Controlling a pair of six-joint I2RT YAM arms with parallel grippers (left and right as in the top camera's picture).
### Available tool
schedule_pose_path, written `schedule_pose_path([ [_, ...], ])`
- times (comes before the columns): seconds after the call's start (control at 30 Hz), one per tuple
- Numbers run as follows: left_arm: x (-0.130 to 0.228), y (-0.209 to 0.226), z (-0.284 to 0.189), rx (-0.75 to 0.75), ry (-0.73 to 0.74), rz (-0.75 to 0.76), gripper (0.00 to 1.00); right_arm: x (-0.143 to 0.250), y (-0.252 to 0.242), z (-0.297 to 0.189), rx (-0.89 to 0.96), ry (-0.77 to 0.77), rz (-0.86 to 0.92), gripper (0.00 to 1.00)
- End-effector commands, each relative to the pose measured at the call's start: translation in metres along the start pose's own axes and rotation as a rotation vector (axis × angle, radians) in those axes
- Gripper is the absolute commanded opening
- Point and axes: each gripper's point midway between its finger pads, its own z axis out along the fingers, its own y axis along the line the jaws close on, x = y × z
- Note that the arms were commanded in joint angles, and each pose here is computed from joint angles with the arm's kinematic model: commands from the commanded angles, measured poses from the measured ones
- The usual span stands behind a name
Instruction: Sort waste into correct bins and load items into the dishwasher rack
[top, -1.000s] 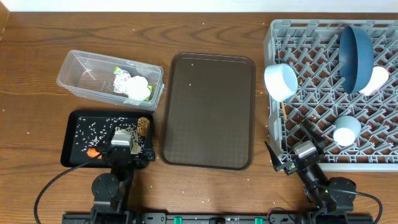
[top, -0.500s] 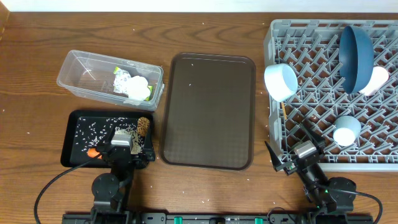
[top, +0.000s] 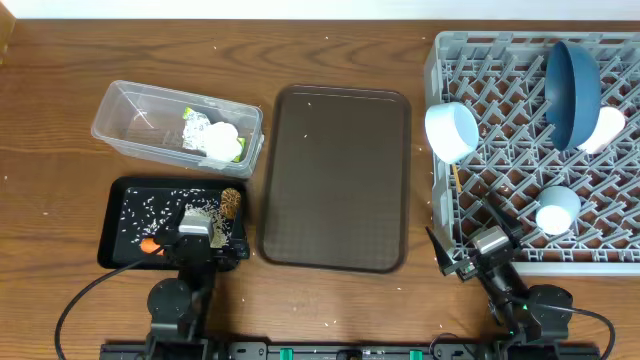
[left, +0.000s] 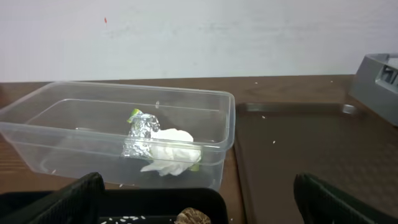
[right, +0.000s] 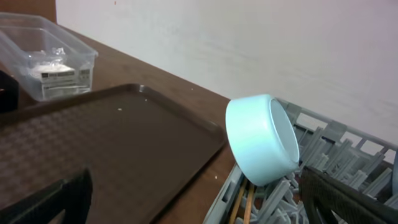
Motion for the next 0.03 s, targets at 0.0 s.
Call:
schedule_pose_path([
  [0.0,0.0150,0.0002,0.0020,0.002,0.034,-0.007,0.98,0.0010,-0.0011,-0.0004,0.005,0.000,0.013,0.99],
])
